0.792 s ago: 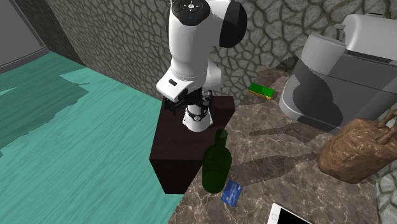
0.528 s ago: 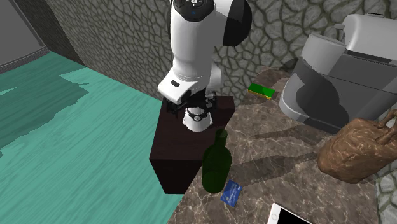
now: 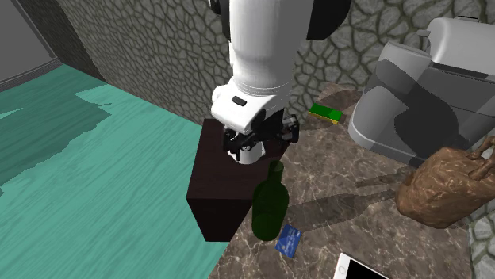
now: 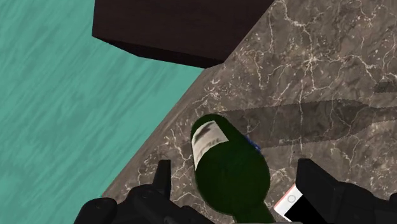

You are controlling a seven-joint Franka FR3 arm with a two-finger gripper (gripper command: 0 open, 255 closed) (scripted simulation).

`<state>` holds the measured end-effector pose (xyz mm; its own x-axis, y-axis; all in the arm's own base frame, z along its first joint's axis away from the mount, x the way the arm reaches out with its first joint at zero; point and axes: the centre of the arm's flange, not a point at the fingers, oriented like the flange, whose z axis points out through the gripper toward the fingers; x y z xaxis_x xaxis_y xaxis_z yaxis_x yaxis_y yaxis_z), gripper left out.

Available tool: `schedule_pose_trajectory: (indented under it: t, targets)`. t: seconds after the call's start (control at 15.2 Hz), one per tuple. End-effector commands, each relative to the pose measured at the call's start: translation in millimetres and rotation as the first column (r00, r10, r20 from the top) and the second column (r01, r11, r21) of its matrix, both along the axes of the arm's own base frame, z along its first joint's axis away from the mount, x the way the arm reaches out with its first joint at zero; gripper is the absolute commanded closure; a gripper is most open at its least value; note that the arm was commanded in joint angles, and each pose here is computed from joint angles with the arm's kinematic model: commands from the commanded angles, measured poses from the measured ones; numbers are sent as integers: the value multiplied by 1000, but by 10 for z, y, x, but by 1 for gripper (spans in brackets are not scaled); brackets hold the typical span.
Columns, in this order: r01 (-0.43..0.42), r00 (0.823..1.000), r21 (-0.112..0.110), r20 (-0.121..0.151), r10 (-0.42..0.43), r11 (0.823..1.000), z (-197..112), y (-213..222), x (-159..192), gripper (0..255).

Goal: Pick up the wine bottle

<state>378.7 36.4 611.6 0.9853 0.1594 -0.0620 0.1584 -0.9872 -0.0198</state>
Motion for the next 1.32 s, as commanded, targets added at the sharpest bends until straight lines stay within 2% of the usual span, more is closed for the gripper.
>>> schedule_pose_trajectory:
  t: [0.0,0.26,0.86,0.92,1.25]
  targets:
    - [-10,1000,17,18,9,1000,107,77,181,0]
    - [-27,998,47,51,25,999,365,244,461,0]
    - [-27,998,47,51,25,999,-35,244,461,0]
    - [-27,998,46,51,25,999,-34,244,455,255]
    - [-27,998,46,51,25,999,-36,245,459,255]
